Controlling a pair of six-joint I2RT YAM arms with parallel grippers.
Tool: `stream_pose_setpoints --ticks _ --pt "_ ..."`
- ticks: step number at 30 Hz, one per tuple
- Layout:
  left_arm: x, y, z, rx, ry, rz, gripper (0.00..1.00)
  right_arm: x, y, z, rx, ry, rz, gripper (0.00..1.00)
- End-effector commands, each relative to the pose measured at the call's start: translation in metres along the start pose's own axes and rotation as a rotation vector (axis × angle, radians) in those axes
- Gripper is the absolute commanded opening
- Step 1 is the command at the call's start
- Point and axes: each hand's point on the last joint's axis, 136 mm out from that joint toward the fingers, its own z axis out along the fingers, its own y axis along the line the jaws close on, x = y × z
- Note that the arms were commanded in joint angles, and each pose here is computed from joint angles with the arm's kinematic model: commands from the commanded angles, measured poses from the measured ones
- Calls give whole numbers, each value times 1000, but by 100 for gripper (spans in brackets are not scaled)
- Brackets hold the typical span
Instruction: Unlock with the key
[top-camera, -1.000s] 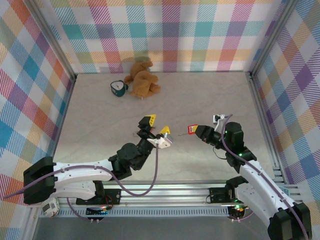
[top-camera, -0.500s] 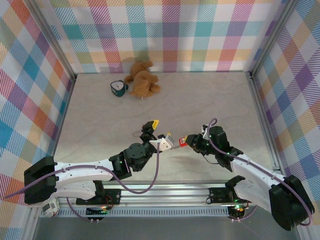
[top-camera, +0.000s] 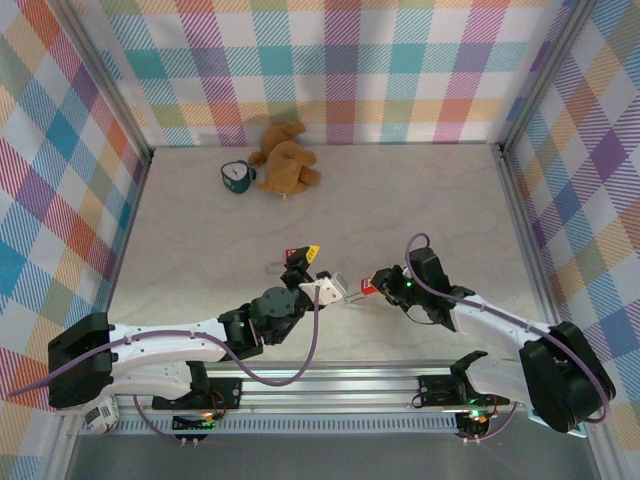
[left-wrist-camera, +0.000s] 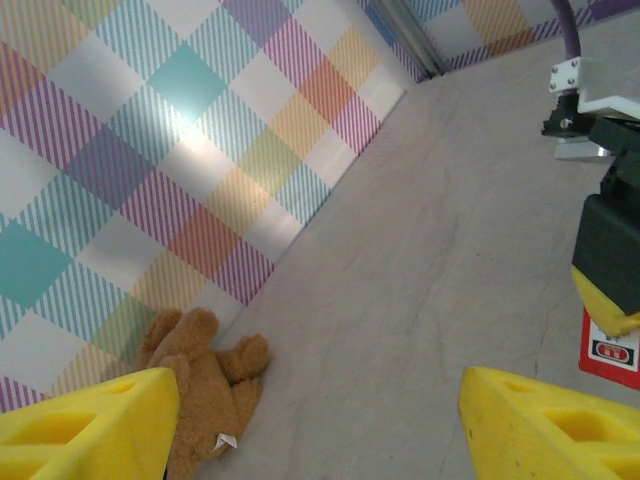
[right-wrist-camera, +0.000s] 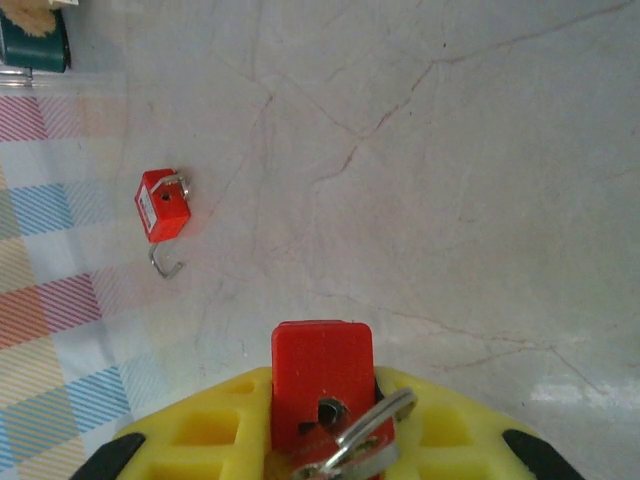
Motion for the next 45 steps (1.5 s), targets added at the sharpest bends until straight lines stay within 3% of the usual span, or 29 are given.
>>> stream_pose_setpoints --ticks 1,22,31,42,45 --pt "4 -3 1 14 0 -22 73 -12 2 4 19 -31 -16 17" --pt "7 5 -2 -20 11 -42 72 -10 34 45 -210 37 -122 18" --pt "30 22 -18 -109 66 -175 74 -14 38 74 -216 63 -132 19" --pt "38 42 -44 -146 51 -347 74 -11 24 89 -185 89 -166 33" --pt "37 49 -48 -168 52 -362 73 -12 14 85 -129 66 -192 52"
